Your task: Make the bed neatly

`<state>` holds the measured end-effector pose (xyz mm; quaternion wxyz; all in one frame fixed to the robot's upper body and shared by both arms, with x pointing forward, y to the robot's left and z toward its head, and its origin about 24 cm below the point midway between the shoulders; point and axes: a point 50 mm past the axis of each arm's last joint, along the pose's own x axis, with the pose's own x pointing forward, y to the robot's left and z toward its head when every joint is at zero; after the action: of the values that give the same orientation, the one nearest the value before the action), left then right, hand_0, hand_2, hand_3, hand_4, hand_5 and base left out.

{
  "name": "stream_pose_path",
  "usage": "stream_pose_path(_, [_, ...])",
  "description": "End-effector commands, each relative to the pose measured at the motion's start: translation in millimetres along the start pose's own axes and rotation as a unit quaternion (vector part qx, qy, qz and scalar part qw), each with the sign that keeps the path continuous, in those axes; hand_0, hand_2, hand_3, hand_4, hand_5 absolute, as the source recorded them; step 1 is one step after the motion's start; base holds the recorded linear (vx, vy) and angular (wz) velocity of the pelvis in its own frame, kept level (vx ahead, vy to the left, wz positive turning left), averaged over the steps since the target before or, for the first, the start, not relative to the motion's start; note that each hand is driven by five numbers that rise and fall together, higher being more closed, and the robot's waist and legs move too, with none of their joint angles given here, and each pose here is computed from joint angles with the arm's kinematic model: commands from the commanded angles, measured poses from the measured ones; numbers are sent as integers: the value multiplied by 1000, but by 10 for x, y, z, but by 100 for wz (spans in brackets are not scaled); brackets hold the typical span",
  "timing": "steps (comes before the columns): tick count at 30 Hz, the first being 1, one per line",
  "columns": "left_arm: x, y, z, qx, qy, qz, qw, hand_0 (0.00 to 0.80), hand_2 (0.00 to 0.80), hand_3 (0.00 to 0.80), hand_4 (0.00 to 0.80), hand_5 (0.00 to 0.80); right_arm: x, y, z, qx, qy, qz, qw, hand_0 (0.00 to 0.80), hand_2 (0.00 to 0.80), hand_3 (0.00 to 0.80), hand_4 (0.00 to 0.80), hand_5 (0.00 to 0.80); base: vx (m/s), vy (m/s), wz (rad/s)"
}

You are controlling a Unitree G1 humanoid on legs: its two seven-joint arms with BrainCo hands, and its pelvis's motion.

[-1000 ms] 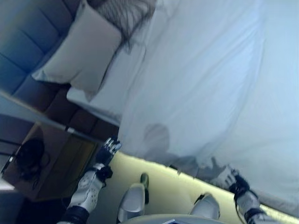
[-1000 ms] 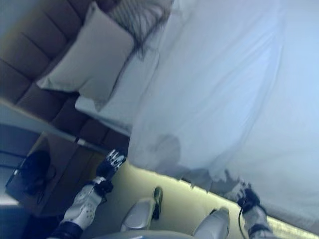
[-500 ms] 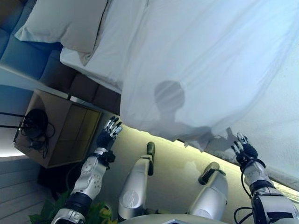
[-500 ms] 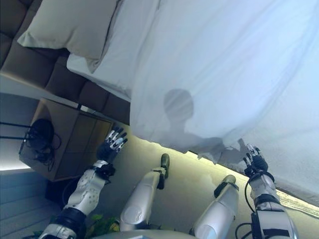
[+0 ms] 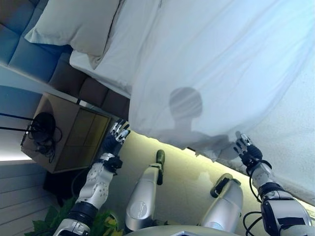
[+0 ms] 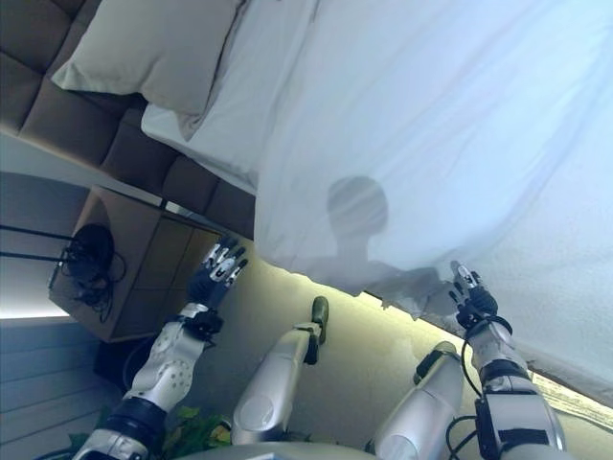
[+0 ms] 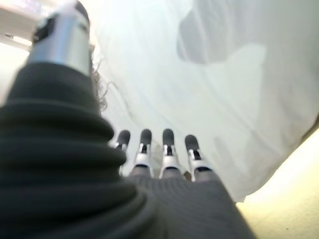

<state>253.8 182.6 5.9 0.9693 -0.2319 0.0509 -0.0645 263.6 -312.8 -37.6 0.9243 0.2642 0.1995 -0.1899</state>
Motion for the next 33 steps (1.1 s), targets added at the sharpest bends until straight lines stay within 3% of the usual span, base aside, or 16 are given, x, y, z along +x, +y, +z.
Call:
stream_pose_path(1, [99, -89, 258, -10, -62, -22, 998, 0, 0, 0, 0, 0, 69, 217, 90, -5, -6, 42, 999, 0, 0, 0, 0, 0, 34, -19, 7])
stream_pose_path(6, [114, -126, 233, -13, -57, -25, 998, 0, 0, 0, 0, 0, 85, 321, -22, -11, 12, 49, 999, 0, 0, 0, 0, 0, -8, 30, 5])
stream_pose_path(7, [116, -135, 227, -15, -56, -25, 998, 0, 0, 0, 0, 0, 87, 333, -30, -13, 14, 49, 999, 82, 82, 82, 82, 82, 24, 51, 3])
stream_pose_path(9, [122, -151, 215, -18, -54, -23, 998, 0, 0, 0, 0, 0, 94, 368, -35, -22, 16, 50, 998, 659, 659, 659, 659, 659, 1, 43, 3])
stream_pose_path(10, [124, -154, 215, -18, -54, -23, 998, 0, 0, 0, 0, 0, 95, 376, -38, -24, 17, 48, 998, 800, 800, 800, 800, 800, 0, 0, 0])
stream_pose_path(25, [147, -184, 259, -9, -62, -27, 998, 0, 0, 0, 0, 0, 70, 274, -8, -10, -3, 32, 999, 800, 800, 800, 800, 800, 0, -13, 0])
stream_pose_path(33, [65, -43, 329, 8, -83, -6, 996, 0, 0, 0, 0, 0, -100, -34, -27, 13, -63, 20, 998, 800, 800, 800, 800, 800, -7, -74, -1])
